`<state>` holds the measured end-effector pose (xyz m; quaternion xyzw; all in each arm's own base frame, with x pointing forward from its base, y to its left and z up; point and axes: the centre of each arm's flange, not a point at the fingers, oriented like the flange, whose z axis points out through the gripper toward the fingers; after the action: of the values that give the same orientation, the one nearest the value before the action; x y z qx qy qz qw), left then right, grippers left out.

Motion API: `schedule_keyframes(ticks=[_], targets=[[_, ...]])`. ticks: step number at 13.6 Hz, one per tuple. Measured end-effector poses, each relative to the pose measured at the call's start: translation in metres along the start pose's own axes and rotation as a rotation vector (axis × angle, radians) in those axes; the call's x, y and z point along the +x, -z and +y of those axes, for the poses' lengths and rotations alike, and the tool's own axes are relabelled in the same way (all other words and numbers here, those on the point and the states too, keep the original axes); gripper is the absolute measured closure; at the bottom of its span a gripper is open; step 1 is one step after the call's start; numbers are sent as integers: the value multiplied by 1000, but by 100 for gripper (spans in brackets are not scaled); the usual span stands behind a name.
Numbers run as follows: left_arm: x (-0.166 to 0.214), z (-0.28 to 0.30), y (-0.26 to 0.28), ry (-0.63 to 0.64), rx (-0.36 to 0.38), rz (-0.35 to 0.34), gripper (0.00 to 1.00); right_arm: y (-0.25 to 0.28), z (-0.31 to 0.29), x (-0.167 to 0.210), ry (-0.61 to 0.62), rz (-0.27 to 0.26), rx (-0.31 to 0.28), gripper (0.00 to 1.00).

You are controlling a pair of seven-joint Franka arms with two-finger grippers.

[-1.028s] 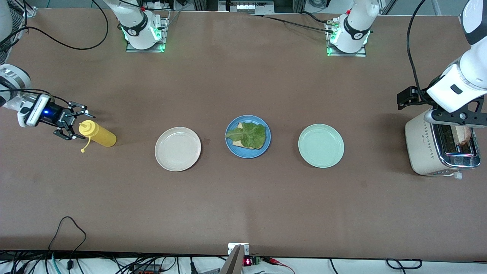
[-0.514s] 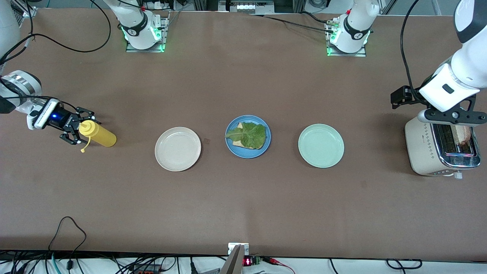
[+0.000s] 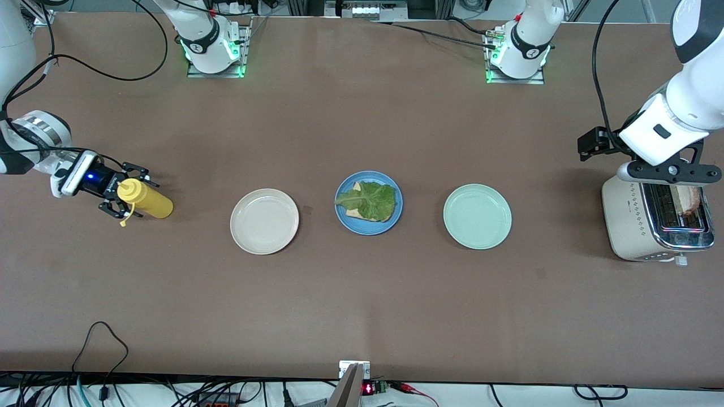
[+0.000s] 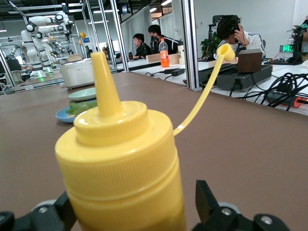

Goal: Make sandwich in blue plate with both arms
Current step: 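Lift and tip the yellow bottle with the right gripper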

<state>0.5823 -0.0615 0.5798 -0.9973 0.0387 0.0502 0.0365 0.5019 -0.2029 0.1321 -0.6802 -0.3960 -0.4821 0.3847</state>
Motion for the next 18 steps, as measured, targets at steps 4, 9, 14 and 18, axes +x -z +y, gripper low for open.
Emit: schedule_keyframes(ticks=[4, 9, 14, 18], targets=[[0, -1, 0, 3, 0, -1, 0, -4, -1, -2, -1, 3, 6, 12], [0, -1, 0, 3, 0, -1, 0, -5, 2, 0, 8, -8, 6, 41], [0, -2, 0, 4, 0, -3, 0, -14, 29, 69, 136, -246, 62, 56], [-1, -2, -1, 4, 0, -6, 0, -66, 27, 171, 166, -516, 96, 56]])
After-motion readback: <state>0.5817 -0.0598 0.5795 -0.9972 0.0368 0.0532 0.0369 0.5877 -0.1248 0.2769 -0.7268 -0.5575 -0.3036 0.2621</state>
